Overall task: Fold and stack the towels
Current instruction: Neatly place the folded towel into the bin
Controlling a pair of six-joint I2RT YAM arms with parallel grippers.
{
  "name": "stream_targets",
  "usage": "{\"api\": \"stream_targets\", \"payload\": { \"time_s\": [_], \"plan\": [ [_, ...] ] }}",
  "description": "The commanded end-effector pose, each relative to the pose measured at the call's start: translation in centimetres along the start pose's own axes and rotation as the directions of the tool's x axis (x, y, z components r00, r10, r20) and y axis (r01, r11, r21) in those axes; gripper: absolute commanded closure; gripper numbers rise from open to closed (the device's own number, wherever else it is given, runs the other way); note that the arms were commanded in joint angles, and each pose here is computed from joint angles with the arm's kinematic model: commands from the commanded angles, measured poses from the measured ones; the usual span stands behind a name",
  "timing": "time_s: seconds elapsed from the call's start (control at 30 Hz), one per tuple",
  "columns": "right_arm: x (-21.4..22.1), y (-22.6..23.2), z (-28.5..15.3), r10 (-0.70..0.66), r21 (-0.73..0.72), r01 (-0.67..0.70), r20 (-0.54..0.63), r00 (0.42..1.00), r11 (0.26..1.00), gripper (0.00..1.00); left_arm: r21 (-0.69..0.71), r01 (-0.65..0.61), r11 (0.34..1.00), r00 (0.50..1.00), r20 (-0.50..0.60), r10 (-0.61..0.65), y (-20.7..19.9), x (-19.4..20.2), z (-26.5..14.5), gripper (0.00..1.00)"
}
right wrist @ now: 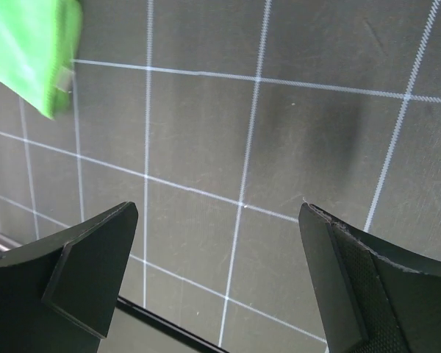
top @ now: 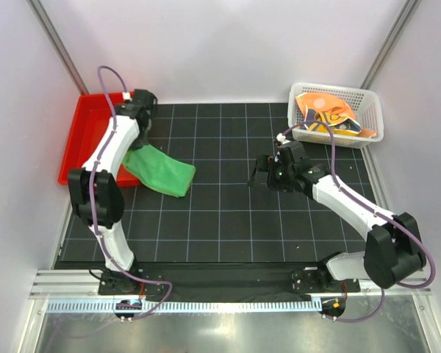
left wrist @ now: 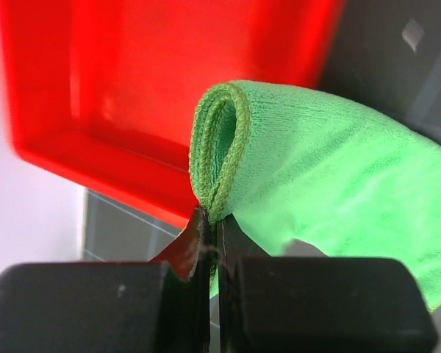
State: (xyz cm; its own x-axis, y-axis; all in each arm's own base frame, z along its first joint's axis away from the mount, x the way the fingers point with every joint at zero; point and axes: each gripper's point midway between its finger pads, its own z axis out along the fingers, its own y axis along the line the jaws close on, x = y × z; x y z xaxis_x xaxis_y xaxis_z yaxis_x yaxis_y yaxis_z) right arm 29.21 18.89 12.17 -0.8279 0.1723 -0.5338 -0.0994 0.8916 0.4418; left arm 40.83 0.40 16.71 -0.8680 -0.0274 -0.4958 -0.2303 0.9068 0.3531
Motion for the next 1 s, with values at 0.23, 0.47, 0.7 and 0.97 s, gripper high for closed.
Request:
{"api": "stream_targets", "payload": {
  "time_s": [0.23,0.47,0.7,0.97],
  "plan": [
    [-2.4,-0.5,1.2,-0.006,-0.009,0.006,0.036,0.999,1.000,0.00,-0.128,0.075,0.989,0.997,0.044,-0.070,7.8,-6.0,2.8,1.00],
    [-2.6,-0.2,1.2,-0.003,-0.032,0.004,0.039,0.999,0.999,0.00,-0.222,0.107,0.969,0.994,0.051,-0.098,11.3,-6.7,6.5,1.00],
    [-2.9,-0.1,1.0,0.002,-0.052,0.001,0.056,0.998,0.999,0.00,-0.238,0.150,0.960,0.988,0.005,-0.154,13.0,-5.8,9.7,1.00],
    [-3.2,0.1,0.8,0.003,-0.063,0.001,0.064,0.998,0.998,0.00,-0.264,0.184,0.947,0.980,-0.022,-0.197,14.0,-4.9,13.3,1.00]
  ]
}}
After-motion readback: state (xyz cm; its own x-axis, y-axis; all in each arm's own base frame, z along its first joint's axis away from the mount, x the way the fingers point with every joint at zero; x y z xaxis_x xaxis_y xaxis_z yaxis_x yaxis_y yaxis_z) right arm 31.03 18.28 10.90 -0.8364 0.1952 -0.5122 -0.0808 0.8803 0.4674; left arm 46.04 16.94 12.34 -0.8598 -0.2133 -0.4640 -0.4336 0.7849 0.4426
